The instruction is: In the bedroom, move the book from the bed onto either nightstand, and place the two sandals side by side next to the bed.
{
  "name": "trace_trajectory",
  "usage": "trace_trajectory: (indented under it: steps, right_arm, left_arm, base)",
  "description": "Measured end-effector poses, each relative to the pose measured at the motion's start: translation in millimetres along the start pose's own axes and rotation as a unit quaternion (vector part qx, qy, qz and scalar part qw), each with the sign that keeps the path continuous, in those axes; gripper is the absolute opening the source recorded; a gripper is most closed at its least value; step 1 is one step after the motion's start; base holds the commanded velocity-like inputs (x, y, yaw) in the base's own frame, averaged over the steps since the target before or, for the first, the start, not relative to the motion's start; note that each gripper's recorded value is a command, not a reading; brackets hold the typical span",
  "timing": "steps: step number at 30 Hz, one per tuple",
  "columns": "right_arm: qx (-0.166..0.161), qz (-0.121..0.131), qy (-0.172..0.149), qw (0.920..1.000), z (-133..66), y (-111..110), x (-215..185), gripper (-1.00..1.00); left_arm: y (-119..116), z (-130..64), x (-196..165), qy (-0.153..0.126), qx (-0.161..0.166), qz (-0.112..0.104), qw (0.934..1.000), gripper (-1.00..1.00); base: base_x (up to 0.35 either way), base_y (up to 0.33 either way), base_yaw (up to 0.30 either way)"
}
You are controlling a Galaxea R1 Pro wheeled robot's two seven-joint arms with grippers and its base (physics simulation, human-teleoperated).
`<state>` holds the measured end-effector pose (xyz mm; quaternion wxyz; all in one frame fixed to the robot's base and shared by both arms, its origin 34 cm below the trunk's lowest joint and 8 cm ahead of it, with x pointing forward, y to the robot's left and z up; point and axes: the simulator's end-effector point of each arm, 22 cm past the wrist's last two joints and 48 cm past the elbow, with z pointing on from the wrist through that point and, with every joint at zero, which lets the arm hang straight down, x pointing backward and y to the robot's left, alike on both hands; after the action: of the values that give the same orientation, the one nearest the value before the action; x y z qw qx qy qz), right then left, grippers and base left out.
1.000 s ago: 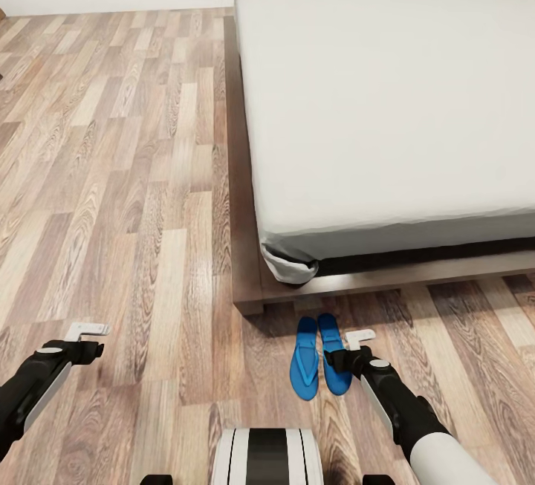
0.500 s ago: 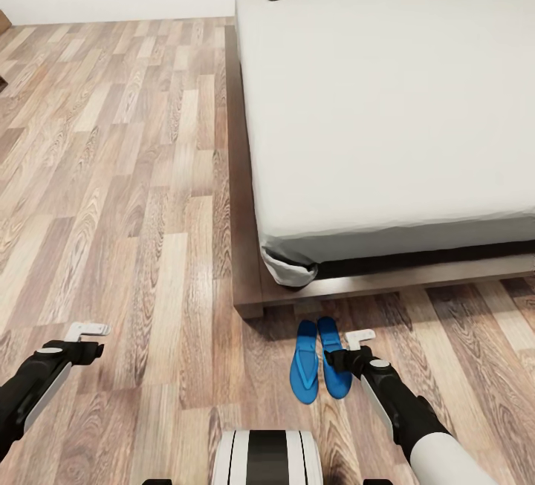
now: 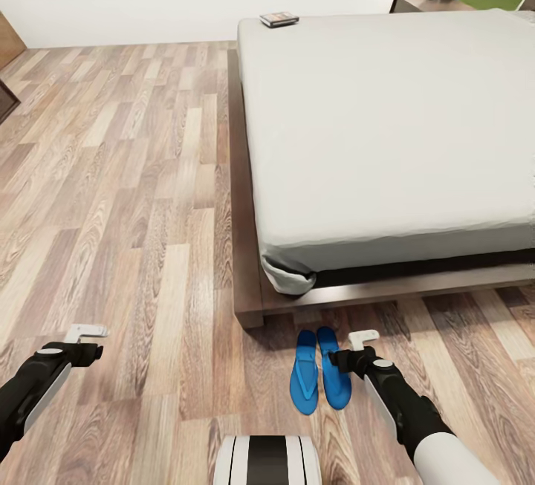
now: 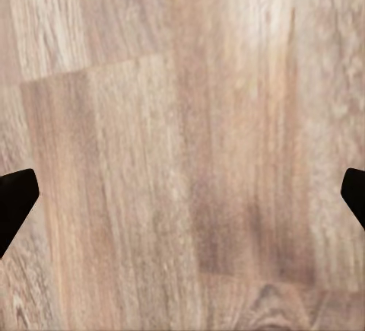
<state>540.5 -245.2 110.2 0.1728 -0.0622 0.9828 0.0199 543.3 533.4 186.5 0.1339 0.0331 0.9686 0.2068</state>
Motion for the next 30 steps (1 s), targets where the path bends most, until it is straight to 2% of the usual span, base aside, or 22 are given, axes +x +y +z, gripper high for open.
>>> trace_trajectory:
  steps: [9,14,15,19,20,25,26,27,30]
  right_arm:
    - [0.012,-0.003,-0.004,0.9999,-6.5,-18.0,-5.4,1.0]
    - [0.032,0.01,0.022,0.9992,-9.9,-50.3,9.5,1.0]
    - [0.032,0.011,0.022,0.9992,-9.9,-50.4,9.7,1.0]
    - [0.053,0.017,0.056,0.9969,-16.0,-83.1,28.6,1.0]
    - [0.053,0.017,0.056,0.9969,-16.0,-83.2,28.7,1.0]
    - [0.077,0.015,0.061,0.9951,-29.9,-119.4,28.6,1.0]
    - [0.077,0.015,0.059,0.9952,-31.2,-119.6,26.7,1.0]
    - [0.085,0.013,0.06,0.9944,-35.3,-131.7,27.1,1.0]
    - [0.093,0.012,0.057,0.994,-41.7,-142.2,23.1,1.0]
  left_arm:
    - [3.6,-5.4,-4.7,-0.004,-0.001,-0.003,1.0,1.0]
    - [3.8,-5.3,-3.7,-0.001,-0.002,-0.003,1.0,1.0]
    - [3.8,-5.3,-3.7,-0.001,-0.002,-0.003,1.0,1.0]
    - [3.7,-5.6,-0.9,0.006,-0.001,-0.003,1.0,1.0]
    - [3.7,-5.6,-0.9,0.006,-0.001,-0.003,1.0,1.0]
    - [8.1,-12.6,-7.1,0.001,-0.003,-0.007,1.0,1.0]
    - [8.9,-14.0,-8.7,-0.001,-0.003,-0.008,1.0,1.0]
    - [9.8,-15.3,-9.5,-0.001,-0.003,-0.008,1.0,1.0]
    - [12.3,-19.5,-13.5,-0.005,-0.004,-0.011,0.9999,1.0]
  base:
    - [0.0,0.0,0.0]
    - [0.0,0.0,0.0]
    - [0.0,0.0,0.0]
    - [0.0,0.0,0.0]
    - [0.0,0.0,0.0]
    - [0.0,0.0,0.0]
    - [0.0,0.0,0.0]
    - [0.0,0.0,0.0]
    - [0.0,0.0,0.0]
